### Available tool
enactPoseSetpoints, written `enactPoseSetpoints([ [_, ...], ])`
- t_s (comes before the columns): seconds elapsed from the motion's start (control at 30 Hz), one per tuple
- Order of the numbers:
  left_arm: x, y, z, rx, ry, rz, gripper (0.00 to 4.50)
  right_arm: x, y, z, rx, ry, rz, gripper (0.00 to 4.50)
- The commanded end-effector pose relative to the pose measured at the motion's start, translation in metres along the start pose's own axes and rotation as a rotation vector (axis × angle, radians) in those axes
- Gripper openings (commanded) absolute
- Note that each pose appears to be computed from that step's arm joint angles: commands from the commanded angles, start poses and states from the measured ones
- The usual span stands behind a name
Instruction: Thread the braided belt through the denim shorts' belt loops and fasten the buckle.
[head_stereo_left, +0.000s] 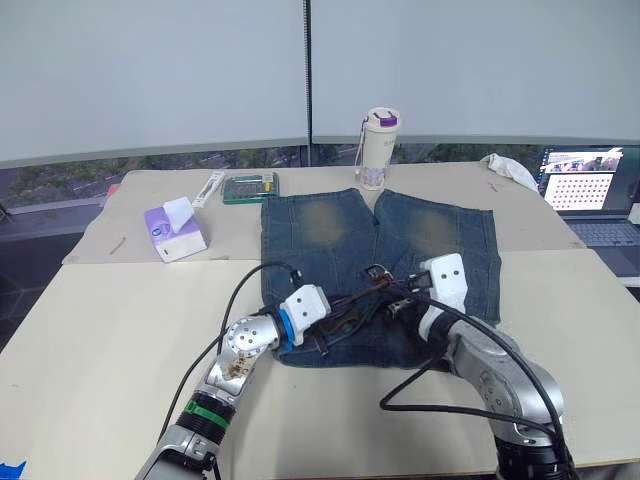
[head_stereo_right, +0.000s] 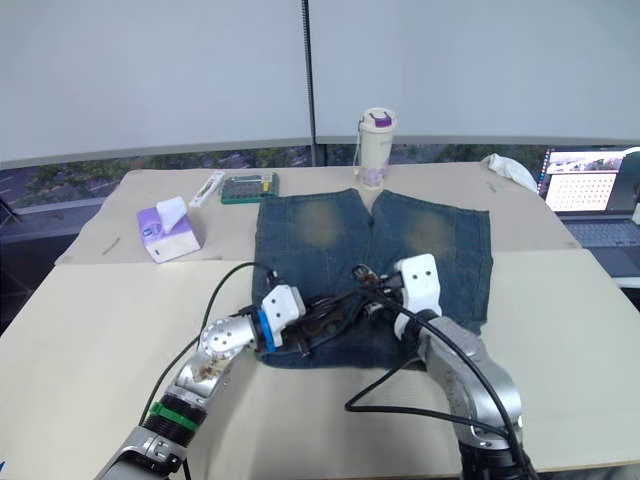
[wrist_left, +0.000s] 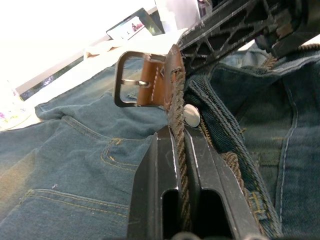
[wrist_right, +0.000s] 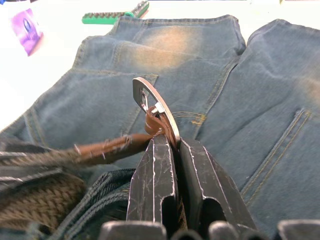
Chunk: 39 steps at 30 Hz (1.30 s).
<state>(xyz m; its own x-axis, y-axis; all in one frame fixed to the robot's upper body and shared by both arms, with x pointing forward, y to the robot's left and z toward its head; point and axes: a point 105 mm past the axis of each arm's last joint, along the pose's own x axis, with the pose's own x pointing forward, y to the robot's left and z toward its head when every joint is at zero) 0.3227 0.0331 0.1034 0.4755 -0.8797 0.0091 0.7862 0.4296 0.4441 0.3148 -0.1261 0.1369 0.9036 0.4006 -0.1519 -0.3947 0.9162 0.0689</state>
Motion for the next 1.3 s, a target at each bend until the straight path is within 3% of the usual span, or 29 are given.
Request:
enactPoseSetpoints([
  [0.03,0.004,0.010,0.007,0.026,-0.022,0.055,0.00,-0.004,0.017,0.027,0.019,-0.104,0.083,0.02],
  [0.4,0.001,0.022,0.022,0.063,-0.118,0.142,0.00,-0.003,0.004,0.015,-0.008,-0.047,0.037,0.02],
  [0.83,-0.002,0.026,0.013,0.048,-0.085,0.180,0.00,-0.001,-0.004,0.014,0.057,-0.061,0.003,0.02],
  [1.3,0.001,0.021,0.003,0.013,-0.041,0.159,0.00,-0.003,0.007,0.017,0.049,-0.075,0.043,0.02],
])
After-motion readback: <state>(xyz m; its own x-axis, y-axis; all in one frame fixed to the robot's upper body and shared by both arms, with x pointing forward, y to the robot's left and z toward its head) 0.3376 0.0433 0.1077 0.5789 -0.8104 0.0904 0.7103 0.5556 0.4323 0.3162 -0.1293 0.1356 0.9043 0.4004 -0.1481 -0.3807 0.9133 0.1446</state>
